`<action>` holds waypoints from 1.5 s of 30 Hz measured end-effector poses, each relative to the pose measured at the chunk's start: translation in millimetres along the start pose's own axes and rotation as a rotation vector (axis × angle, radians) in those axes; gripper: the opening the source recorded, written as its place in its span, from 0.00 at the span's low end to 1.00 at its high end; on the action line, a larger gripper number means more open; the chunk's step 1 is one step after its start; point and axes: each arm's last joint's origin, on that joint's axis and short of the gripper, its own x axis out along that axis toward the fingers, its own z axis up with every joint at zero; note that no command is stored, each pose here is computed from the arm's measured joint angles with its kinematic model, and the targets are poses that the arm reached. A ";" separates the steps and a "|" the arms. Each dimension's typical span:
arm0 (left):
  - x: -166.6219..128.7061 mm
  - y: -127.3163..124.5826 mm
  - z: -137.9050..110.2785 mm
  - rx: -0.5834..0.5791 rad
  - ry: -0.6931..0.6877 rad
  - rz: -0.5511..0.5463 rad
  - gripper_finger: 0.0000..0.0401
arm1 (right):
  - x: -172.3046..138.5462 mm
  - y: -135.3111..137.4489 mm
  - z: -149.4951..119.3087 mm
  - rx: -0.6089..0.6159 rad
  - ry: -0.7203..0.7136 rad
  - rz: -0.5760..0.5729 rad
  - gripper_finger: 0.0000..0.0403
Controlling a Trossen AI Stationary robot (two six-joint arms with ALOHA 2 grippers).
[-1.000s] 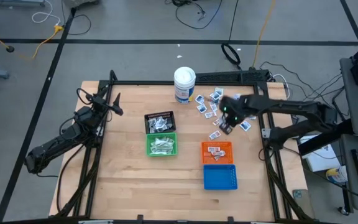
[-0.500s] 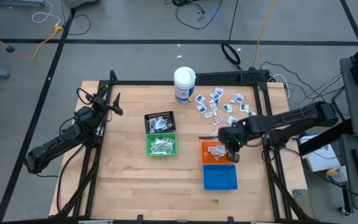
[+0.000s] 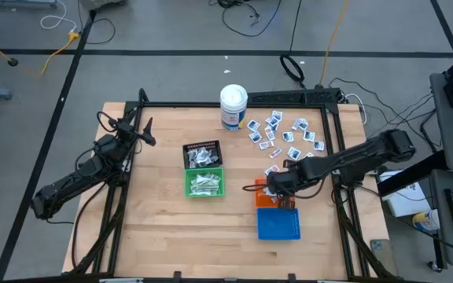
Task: Pick & Place First Aid Supplies
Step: Put the orange pad into the orange bin
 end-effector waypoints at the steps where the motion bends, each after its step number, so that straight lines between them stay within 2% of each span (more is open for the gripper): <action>1: 0.0 0.0 0.0 0.000 0.000 -0.001 0.81 | 1.9 0.2 0.3 -0.008 0.007 -0.003 0.00; 6: 0.0 -0.1 -0.1 0.000 0.000 -0.001 0.79 | 5.1 0.6 1.1 -0.040 0.015 -0.009 0.01; 9: 0.0 0.0 0.0 0.000 0.000 0.000 0.77 | 5.0 0.6 1.2 -0.074 0.015 -0.010 0.05; 15: 0.0 0.0 -0.1 0.000 0.000 0.000 0.77 | 4.2 0.6 1.1 -0.084 0.011 -0.006 0.27; 19: 0.0 0.0 0.0 0.000 0.000 -0.001 0.79 | -6.8 -3.1 0.3 -0.051 -0.056 -0.046 0.42; 22: 0.0 0.0 0.0 0.000 0.000 0.000 0.81 | -14.5 -9.8 0.6 0.060 -0.102 -0.073 0.50; 25: 0.0 0.0 0.0 0.000 0.000 -0.001 0.82 | -20.1 -18.8 2.0 0.259 -0.130 -0.063 0.53; 28: 0.0 0.0 0.0 0.000 0.000 -0.001 0.81 | -23.3 -28.8 3.7 0.478 -0.147 -0.058 0.53; 36: 0.0 0.0 0.0 0.000 0.000 -0.001 0.77 | -29.1 -52.8 7.8 0.968 -0.218 -0.069 0.50; 40: 0.0 0.0 0.0 0.000 0.000 0.000 0.76 | -29.9 -63.9 9.2 1.102 -0.279 -0.133 0.50; 45: 0.0 0.0 0.0 0.000 0.000 0.000 0.79 | -33.0 -96.2 10.8 1.190 -0.305 -0.190 0.50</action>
